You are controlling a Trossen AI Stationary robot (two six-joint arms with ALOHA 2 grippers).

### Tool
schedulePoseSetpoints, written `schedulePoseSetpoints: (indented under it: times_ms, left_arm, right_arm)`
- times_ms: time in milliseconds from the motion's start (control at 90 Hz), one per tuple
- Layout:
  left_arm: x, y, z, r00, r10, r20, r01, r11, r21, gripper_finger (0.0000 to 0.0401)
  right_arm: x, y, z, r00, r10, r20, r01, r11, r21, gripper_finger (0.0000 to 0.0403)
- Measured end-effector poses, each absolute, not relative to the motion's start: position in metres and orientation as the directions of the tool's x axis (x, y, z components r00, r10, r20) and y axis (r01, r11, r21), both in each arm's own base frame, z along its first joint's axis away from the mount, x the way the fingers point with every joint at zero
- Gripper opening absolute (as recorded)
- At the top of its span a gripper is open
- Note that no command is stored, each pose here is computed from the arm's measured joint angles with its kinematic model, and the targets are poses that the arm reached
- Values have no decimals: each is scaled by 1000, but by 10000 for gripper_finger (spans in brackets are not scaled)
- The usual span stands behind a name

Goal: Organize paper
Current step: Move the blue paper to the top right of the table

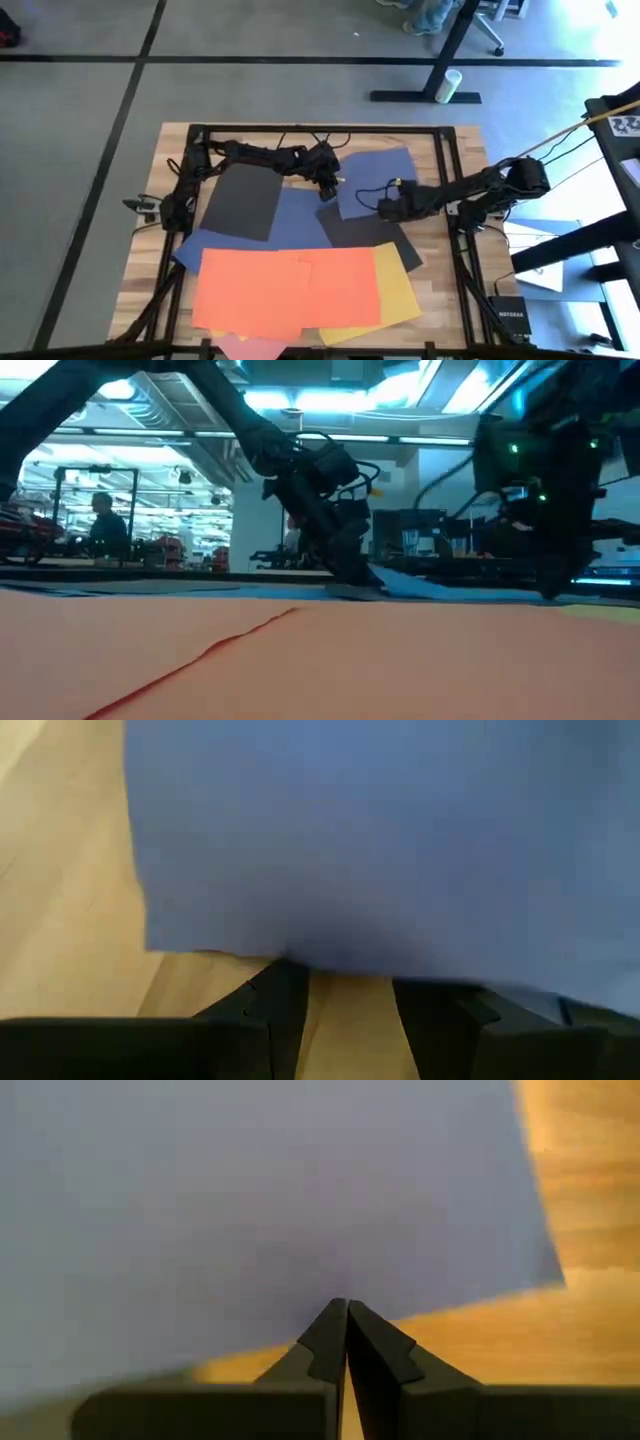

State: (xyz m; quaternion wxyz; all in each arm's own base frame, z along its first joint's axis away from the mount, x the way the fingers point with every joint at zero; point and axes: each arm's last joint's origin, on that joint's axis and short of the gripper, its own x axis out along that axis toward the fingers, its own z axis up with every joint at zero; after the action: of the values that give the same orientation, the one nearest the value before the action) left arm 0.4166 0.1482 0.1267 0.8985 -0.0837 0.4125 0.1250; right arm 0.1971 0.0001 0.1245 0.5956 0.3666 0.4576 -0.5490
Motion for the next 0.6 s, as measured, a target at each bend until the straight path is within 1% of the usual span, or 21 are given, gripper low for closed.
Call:
schedulePoseSetpoints:
  times_ms: [78, 144, 289, 356, 444, 511, 600]
  left_arm:
    - [416, 147, 126, 617, 151, -772, -301, 952, -54, 129]
    - [415, 145, 125, 606, 144, -782, -311, 948, -66, 129]
    - [410, 134, 132, 556, 117, -823, -309, 948, -74, 129]
    - [408, 123, 139, 536, 96, -839, -288, 955, -75, 129]
    - [410, 107, 157, 573, 82, -816, -240, 968, -71, 129]
    - [411, 95, 174, 616, 76, -784, -204, 977, -66, 129]
    - [413, 83, 191, 661, 74, -747, -175, 983, -57, 129]
  right_arm:
    - [203, 9, 125, 7, -291, -957, 975, 213, -57, 0]
    - [202, 18, 125, -29, -281, -959, 964, 247, -102, 0]
    - [187, 29, 125, -172, -298, -939, 947, 214, -241, 0]
    - [181, 30, 127, -218, -313, -925, 939, 191, -286, 0]
    - [172, 28, 128, -282, -372, -884, 916, 169, -363, 0]
    - [167, 25, 129, -302, -440, -845, 908, 138, -396, 0]
    - [167, 22, 128, -268, -523, -809, 916, 122, -382, 0]
